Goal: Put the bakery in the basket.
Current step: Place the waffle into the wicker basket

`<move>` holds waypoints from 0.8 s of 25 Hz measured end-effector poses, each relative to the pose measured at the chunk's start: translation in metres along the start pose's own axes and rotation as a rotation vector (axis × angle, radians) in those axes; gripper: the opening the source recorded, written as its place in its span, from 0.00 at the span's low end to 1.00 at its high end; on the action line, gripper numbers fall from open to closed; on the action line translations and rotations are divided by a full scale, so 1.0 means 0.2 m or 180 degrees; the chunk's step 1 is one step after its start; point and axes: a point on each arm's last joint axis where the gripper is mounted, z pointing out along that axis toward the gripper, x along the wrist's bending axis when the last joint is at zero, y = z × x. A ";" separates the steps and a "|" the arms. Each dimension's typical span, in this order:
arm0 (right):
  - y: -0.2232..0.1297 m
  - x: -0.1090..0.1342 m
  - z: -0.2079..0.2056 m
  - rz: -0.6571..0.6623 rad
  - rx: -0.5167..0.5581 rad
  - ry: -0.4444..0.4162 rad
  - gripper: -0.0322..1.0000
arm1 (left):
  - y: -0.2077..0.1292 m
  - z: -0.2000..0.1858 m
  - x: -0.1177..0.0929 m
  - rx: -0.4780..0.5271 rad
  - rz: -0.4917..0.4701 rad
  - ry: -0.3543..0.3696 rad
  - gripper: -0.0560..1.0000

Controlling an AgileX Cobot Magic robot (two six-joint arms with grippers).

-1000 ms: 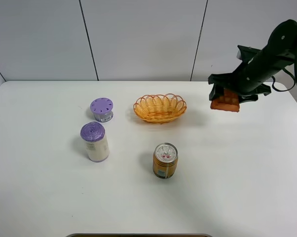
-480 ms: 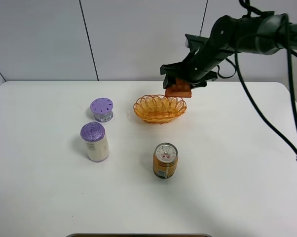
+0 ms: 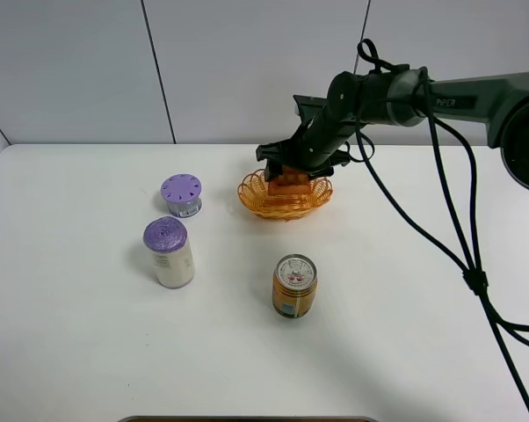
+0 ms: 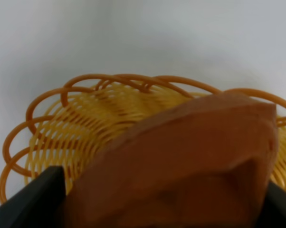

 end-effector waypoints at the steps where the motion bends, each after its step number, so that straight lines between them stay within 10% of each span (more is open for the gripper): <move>1: 0.00 0.00 0.01 -0.0001 0.0003 -0.0001 0.69 | 0.00 0.00 0.00 0.0000 0.0000 0.0000 0.99; 16: -0.01 0.01 0.02 -0.0006 0.0012 0.0000 0.69 | 0.00 0.00 0.00 0.0000 0.0000 0.0000 0.99; 20: -0.02 0.00 0.02 -0.0003 0.0075 -0.0003 0.85 | 0.00 0.00 0.00 0.0000 0.0000 0.0000 0.99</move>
